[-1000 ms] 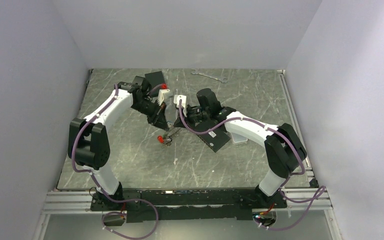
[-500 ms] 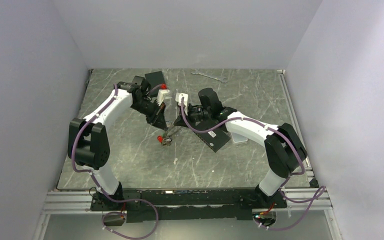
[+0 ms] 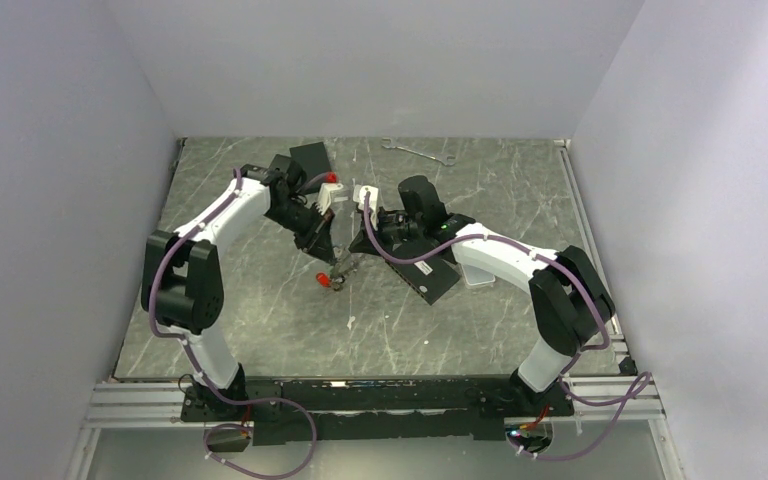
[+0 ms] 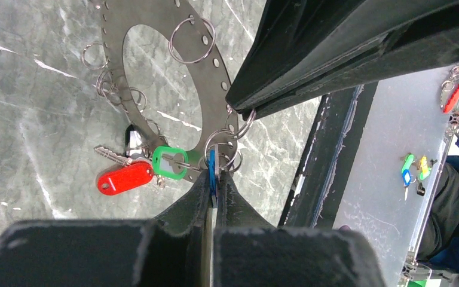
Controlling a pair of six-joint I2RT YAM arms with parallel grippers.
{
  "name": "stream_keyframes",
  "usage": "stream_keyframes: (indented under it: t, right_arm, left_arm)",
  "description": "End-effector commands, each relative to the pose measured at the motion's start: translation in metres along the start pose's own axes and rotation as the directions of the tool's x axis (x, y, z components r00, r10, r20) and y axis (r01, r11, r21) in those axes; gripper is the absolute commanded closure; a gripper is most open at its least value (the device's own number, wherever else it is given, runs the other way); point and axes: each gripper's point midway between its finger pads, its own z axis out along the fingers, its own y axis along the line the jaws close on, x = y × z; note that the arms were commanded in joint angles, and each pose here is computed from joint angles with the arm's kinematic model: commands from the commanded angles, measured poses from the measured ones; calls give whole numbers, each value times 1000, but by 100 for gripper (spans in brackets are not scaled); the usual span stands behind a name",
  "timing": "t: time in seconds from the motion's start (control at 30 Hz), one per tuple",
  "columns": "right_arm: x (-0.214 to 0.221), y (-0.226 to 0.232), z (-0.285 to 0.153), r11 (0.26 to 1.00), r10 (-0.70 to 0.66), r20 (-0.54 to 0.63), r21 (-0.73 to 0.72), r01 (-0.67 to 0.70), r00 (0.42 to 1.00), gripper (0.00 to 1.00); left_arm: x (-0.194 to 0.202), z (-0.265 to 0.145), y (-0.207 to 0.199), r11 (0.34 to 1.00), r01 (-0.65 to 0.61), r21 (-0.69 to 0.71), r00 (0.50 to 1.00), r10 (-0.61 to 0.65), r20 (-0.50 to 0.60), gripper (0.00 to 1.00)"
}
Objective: Remove the keys from the keyring
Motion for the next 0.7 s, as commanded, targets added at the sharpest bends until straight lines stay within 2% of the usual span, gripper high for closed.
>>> stream_keyframes:
  t: [0.0, 0.67]
  right_arm:
    - [-19, 3, -11, 1000, -27, 45, -5, 27, 999, 100]
    - [-18, 20, -11, 993, -35, 56, -107, 41, 998, 100]
  left_arm:
    - [-2, -1, 8, 1000, -13, -28, 1000, 13, -9, 100]
    - [-7, 11, 6, 1000, -14, -8, 999, 14, -34, 100]
